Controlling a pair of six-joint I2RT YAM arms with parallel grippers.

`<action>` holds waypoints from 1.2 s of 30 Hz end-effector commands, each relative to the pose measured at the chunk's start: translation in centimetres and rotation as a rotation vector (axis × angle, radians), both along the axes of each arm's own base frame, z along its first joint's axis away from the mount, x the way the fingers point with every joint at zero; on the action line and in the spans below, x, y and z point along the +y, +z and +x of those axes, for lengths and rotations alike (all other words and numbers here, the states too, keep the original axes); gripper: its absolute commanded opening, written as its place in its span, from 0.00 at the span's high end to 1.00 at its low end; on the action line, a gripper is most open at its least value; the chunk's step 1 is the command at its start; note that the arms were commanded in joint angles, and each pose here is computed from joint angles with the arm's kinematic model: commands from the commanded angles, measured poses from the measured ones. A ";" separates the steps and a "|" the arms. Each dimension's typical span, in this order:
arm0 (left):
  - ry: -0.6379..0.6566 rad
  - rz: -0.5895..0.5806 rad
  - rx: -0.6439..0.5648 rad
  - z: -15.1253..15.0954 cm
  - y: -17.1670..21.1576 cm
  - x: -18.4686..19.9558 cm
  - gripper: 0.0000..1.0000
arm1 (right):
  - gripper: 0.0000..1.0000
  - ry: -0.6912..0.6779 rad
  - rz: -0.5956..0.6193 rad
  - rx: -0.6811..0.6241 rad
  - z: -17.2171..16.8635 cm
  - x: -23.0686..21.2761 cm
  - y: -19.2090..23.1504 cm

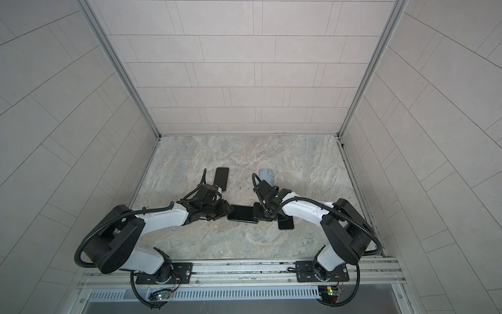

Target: Put the phone into the phone case

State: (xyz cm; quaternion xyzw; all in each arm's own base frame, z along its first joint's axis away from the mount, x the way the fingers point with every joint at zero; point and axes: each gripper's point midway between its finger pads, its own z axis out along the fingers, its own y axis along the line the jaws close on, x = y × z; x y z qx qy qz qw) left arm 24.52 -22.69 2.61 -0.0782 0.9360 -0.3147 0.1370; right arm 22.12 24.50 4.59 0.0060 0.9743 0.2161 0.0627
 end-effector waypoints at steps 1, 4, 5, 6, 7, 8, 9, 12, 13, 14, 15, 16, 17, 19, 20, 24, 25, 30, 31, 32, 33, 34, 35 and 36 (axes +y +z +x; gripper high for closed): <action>0.020 0.019 0.007 -0.2 -0.3 0.7 0.54 | 0.65 -0.027 -0.054 -0.007 0.1 -1.0 -0.4; 0.019 0.020 0.009 -0.1 -0.3 0.6 0.55 | 0.65 -0.033 -0.059 -0.009 0.2 -1.1 -0.6; 0.017 0.020 0.011 -0.2 -0.4 0.6 0.55 | 0.65 -0.034 -0.059 -0.007 0.1 -1.0 -0.6; 0.016 0.021 0.011 -0.2 -0.4 0.6 0.55 | 0.65 -0.037 -0.060 -0.004 0.1 -1.1 -0.7; 0.015 0.020 0.011 -0.2 -0.4 0.6 0.56 | 0.66 -0.040 -0.060 -0.003 0.2 -1.1 -0.7; 0.016 0.020 0.010 -0.2 -0.4 0.6 0.58 | 0.66 -0.043 -0.061 -0.003 0.2 -1.1 -0.8; 0.013 0.018 0.011 -0.2 -0.3 0.5 0.59 | 0.66 -0.047 -0.062 -0.001 0.1 -1.1 -0.9; 0.012 0.015 0.007 -0.2 -0.3 0.5 0.68 | 0.67 -0.057 -0.058 0.008 0.0 -1.1 -1.3; 0.013 0.017 0.008 -0.2 -0.3 0.5 0.68 | 0.67 -0.060 -0.056 0.012 0.0 -1.1 -1.4; 0.013 0.016 0.008 -0.2 -0.3 0.5 0.68 | 0.68 -0.060 -0.052 0.015 0.0 -1.0 -1.5; 0.012 0.016 0.008 -0.2 -0.3 0.5 0.69 | 0.68 -0.060 -0.048 0.019 -0.1 -0.9 -1.6; 0.012 0.015 0.009 -0.2 -0.3 0.5 0.69 | 0.68 -0.060 -0.047 0.023 -0.1 -0.9 -1.7; 0.012 0.016 0.010 -0.2 -0.3 0.5 0.69 | 0.68 -0.059 -0.045 0.025 -0.1 -0.9 -1.8; 0.010 0.016 0.012 -0.2 -0.4 0.5 0.69 | 0.68 -0.058 -0.044 0.028 -0.2 -0.8 -1.9; 0.011 0.015 0.011 -0.2 -0.3 0.5 0.69 | 0.68 -0.059 -0.041 0.031 -0.2 -0.8 -1.9; 0.012 0.016 0.009 -0.2 -0.3 0.5 0.69 | 0.68 -0.062 -0.036 0.029 -0.2 -0.7 -2.0; 0.012 0.016 0.009 -0.2 -0.3 0.5 0.69 | 0.68 -0.061 -0.033 0.029 -0.2 -0.7 -1.9; 0.011 0.016 0.011 -0.2 -0.4 0.4 0.69 | 0.69 -0.062 -0.029 0.031 -0.3 -0.6 -2.0; 0.011 0.016 0.011 -0.1 -0.3 0.4 0.69 | 0.71 -0.063 -0.028 0.032 -0.3 -0.6 -2.0; 0.011 0.016 0.011 -0.2 -0.3 0.4 0.69 | 0.71 -0.063 -0.029 0.034 -0.4 -0.6 -2.1; 0.010 0.015 0.012 -0.2 -0.4 0.4 0.69 | 0.72 -0.062 -0.027 0.034 -0.3 -0.5 -2.1; 0.009 0.015 0.013 -0.2 -0.4 0.4 0.69 | 0.72 -0.062 -0.025 0.036 -0.4 -0.5 -2.1; 0.010 0.016 0.012 -0.2 -0.4 0.4 0.69 | 0.72 -0.062 -0.025 0.036 -0.4 -0.5 -2.2; 0.010 0.015 0.012 -0.2 -0.3 0.4 0.69 | 0.72 -0.064 -0.024 0.037 -0.4 -0.4 -2.2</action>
